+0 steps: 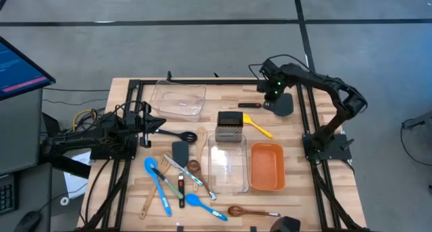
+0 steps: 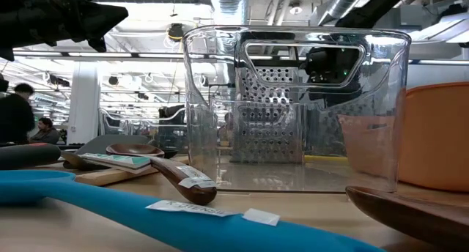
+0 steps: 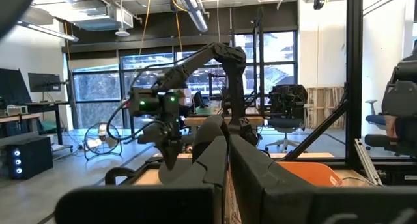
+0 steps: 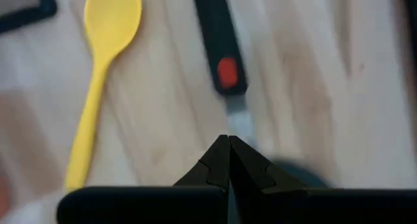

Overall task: Pick & Place Kitchen Items
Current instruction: Put the top black spatula into the bottom transparent bin

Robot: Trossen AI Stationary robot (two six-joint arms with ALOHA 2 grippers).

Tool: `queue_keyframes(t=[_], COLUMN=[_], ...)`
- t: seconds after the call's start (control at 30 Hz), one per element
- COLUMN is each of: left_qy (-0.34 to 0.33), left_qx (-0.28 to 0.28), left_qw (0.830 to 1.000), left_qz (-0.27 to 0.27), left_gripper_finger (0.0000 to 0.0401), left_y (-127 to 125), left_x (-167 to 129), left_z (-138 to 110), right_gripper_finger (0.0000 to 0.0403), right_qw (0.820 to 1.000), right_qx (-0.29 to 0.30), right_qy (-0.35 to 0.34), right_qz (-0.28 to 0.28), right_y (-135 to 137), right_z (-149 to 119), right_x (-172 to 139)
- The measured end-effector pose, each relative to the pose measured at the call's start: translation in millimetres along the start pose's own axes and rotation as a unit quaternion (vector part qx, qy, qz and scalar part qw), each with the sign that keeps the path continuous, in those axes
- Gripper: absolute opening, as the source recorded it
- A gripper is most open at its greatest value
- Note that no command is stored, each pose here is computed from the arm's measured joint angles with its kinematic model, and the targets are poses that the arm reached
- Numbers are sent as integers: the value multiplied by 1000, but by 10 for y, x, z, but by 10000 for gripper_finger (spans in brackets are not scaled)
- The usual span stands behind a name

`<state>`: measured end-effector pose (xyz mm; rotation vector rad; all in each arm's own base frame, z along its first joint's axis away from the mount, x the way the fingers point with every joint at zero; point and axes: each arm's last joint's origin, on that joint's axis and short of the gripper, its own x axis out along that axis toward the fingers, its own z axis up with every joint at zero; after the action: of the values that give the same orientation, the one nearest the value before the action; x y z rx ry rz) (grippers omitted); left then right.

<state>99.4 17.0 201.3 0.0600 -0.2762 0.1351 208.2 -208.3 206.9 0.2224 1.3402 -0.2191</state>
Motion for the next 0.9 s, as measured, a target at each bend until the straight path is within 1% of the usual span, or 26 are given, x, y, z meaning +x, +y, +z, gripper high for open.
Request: queue_keyframes(t=[0.13,0.27,0.4,0.47,0.53,0.63,0.9], left_qy=[0,0,0,0,0,0,0], left_qx=[0,1,1,1,1,1,1], left_qw=[1000,1000,1000,1000,1000,1000,1000], left_qz=[0,0,0,0,0,0,0], left_gripper_finger=[8,8,8,8,8,8,8], left_y=[0,0,0,0,0,0,0], left_x=[0,0,0,0,0,0,0], left_z=[0,0,0,0,0,0,0], right_gripper_finger=[0,0,2,10,27,63,150], right_qw=[999,999,999,999,999,999,999], right_qx=[11,35,34,33,26,17,12], right_qy=[-34,-32,-31,-30,-25,-20,-28], right_qz=[-18,-17,-17,-20,-29,-38,-43], right_y=[-4,-10,-6,-7,-8,4,42], right_z=[2,2,1,0,0,6,49], right_x=[17,29,30,30,30,33,39])
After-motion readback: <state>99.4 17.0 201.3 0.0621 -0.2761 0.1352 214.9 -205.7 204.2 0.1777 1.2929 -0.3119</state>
